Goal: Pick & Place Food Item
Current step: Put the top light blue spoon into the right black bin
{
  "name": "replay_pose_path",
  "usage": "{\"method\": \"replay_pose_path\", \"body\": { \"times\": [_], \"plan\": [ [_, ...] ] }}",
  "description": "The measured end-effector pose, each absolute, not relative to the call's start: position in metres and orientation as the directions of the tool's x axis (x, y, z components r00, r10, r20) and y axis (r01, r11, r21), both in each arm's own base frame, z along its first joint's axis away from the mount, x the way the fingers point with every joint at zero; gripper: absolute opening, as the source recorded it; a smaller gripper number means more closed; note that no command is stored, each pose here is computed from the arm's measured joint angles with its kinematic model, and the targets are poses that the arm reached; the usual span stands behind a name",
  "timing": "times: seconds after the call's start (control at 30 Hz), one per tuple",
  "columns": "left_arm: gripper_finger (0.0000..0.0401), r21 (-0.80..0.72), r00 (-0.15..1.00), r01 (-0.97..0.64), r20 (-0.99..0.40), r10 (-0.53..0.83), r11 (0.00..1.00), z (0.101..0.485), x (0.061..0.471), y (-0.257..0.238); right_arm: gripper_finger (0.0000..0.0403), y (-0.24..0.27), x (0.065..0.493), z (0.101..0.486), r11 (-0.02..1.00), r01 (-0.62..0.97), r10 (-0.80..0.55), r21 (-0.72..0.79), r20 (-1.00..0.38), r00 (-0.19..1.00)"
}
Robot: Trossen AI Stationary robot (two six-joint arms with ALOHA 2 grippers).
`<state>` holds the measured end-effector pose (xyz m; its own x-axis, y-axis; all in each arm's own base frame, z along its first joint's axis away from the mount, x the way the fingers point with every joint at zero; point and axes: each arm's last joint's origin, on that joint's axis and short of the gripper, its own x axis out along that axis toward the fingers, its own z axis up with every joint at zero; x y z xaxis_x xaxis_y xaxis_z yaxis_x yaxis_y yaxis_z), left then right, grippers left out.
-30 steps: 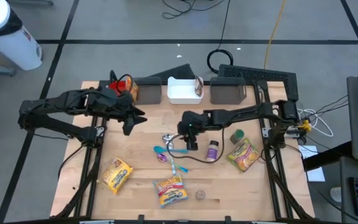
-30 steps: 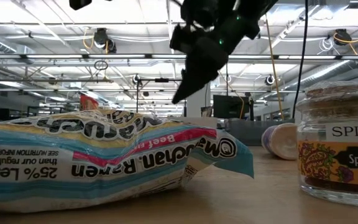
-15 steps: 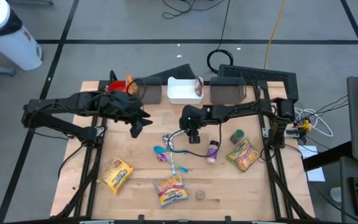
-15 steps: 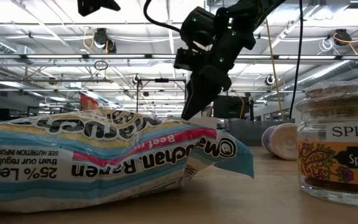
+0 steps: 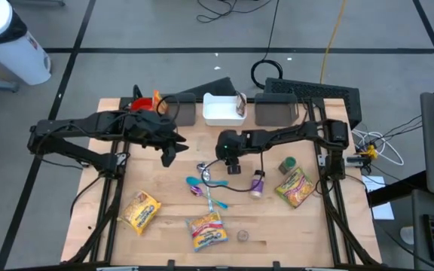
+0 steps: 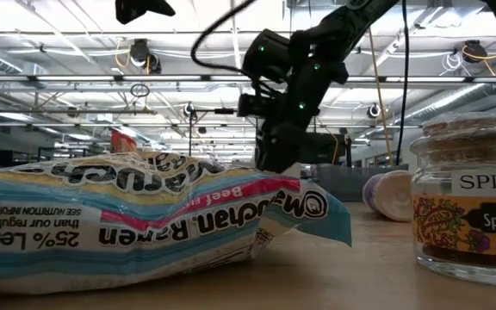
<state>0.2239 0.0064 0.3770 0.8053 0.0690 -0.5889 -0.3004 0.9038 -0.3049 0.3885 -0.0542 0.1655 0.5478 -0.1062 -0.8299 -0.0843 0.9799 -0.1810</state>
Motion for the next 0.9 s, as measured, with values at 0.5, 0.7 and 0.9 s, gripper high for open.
{"method": "replay_pose_path", "body": {
  "times": [0.5,0.7,0.9],
  "plan": [
    [0.017,-0.309,0.807,-0.302,-0.587,0.069,0.902,0.377,0.225,0.007,0.016,-0.053,0.394,0.143,0.982,-0.138,-0.041,-0.132,-0.853,0.521],
    [0.017,-0.31,0.807,-0.303,-0.587,0.069,0.901,0.377,0.225,0.007,0.0159,-0.053,0.395,0.142,0.985,-0.12,-0.041,-0.123,-0.847,0.53],
    [0.017,-0.311,0.807,-0.303,-0.587,0.069,0.901,0.377,0.225,0.007,0.013,-0.054,0.393,0.142,0.991,-0.128,0.027,-0.048,-0.851,0.524]
  ]
}}
